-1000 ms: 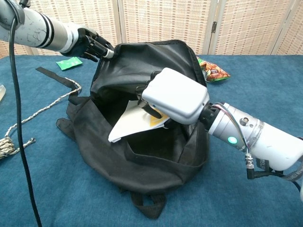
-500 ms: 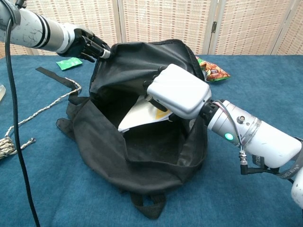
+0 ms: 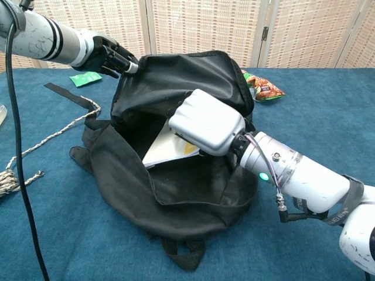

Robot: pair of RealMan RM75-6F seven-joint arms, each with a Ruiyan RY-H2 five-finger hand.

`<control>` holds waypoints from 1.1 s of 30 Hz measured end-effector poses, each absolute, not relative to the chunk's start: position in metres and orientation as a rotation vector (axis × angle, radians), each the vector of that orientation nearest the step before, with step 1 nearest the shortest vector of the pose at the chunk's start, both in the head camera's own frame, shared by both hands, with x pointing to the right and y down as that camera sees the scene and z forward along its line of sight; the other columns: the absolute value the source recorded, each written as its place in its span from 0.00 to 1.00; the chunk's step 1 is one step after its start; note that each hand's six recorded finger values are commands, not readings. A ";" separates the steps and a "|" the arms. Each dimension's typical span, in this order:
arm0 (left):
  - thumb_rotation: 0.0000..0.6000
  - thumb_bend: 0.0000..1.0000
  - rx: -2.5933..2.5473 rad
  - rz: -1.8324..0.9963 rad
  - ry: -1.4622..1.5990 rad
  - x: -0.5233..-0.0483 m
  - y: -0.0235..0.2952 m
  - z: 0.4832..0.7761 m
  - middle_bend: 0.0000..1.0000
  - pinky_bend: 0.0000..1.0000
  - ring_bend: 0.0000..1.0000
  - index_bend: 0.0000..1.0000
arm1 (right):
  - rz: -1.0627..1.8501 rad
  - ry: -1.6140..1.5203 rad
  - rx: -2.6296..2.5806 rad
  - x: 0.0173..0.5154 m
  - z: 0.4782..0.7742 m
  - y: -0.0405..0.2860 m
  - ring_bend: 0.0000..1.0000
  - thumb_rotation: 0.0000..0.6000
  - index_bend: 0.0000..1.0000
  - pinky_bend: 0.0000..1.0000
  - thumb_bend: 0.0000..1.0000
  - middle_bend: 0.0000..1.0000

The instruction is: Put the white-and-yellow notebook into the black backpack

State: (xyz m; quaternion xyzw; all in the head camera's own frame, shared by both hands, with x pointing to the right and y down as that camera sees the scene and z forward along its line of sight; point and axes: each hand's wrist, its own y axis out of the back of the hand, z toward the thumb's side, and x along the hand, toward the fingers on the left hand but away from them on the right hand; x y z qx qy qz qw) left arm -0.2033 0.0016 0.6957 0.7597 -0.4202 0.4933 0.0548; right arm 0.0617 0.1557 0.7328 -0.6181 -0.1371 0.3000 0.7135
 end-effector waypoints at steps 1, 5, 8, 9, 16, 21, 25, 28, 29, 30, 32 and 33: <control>1.00 0.79 2.307 1.497 -1.277 -0.203 0.001 0.695 0.29 0.04 0.21 0.63 | 0.674 -0.301 -1.367 0.062 0.734 0.155 0.43 1.00 0.62 0.31 0.46 0.38; 1.00 0.78 2.300 1.494 -1.282 -0.205 0.001 0.695 0.29 0.04 0.21 0.62 | 0.703 -0.310 -1.358 0.065 0.735 0.155 0.37 1.00 0.29 0.28 0.41 0.27; 1.00 0.79 2.298 1.502 -1.278 -0.206 0.002 0.696 0.29 0.04 0.21 0.62 | 0.714 -0.329 -1.377 0.067 0.732 0.156 0.34 1.00 0.10 0.25 0.28 0.20; 1.00 0.79 2.297 1.504 -1.276 -0.206 0.002 0.697 0.29 0.04 0.21 0.62 | 0.715 -0.335 -1.386 0.068 0.731 0.156 0.33 1.00 0.07 0.25 0.26 0.18; 1.00 0.79 2.298 1.513 -1.269 -0.206 0.003 0.697 0.29 0.03 0.20 0.61 | 0.723 -0.352 -1.432 0.079 0.723 0.157 0.24 1.00 0.00 0.18 0.08 0.08; 1.00 0.78 2.297 1.520 -1.269 -0.206 0.004 0.697 0.29 0.03 0.20 0.60 | 0.719 -0.361 -1.459 0.088 0.713 0.157 0.22 1.00 0.00 0.17 0.04 0.06; 1.00 0.78 2.298 1.527 -1.267 -0.205 0.005 0.696 0.29 0.03 0.20 0.60 | 0.702 -0.369 -1.475 0.095 0.702 0.159 0.20 1.00 0.00 0.17 0.04 0.06; 1.00 0.78 2.301 1.534 -1.262 -0.205 0.006 0.696 0.29 0.03 0.20 0.59 | 0.690 -0.380 -1.488 0.101 0.695 0.162 0.20 1.00 0.00 0.17 0.04 0.07; 1.00 0.78 2.302 1.535 -1.261 -0.205 0.007 0.696 0.29 0.03 0.20 0.58 | 0.684 -0.386 -1.496 0.104 0.691 0.163 0.21 1.00 0.00 0.17 0.04 0.07; 1.00 0.78 2.304 1.537 -1.260 -0.205 0.007 0.696 0.29 0.03 0.19 0.58 | 0.678 -0.391 -1.502 0.106 0.688 0.164 0.21 1.00 0.00 0.17 0.04 0.07; 1.00 0.78 2.310 1.538 -1.252 -0.204 0.008 0.696 0.29 0.02 0.19 0.55 | 0.664 -0.405 -1.515 0.112 0.681 0.166 0.22 1.00 0.00 0.17 0.04 0.08; 1.00 0.76 2.313 1.538 -1.248 -0.203 0.008 0.695 0.29 0.02 0.19 0.54 | 0.658 -0.411 -1.518 0.116 0.677 0.167 0.22 1.00 0.00 0.17 0.04 0.09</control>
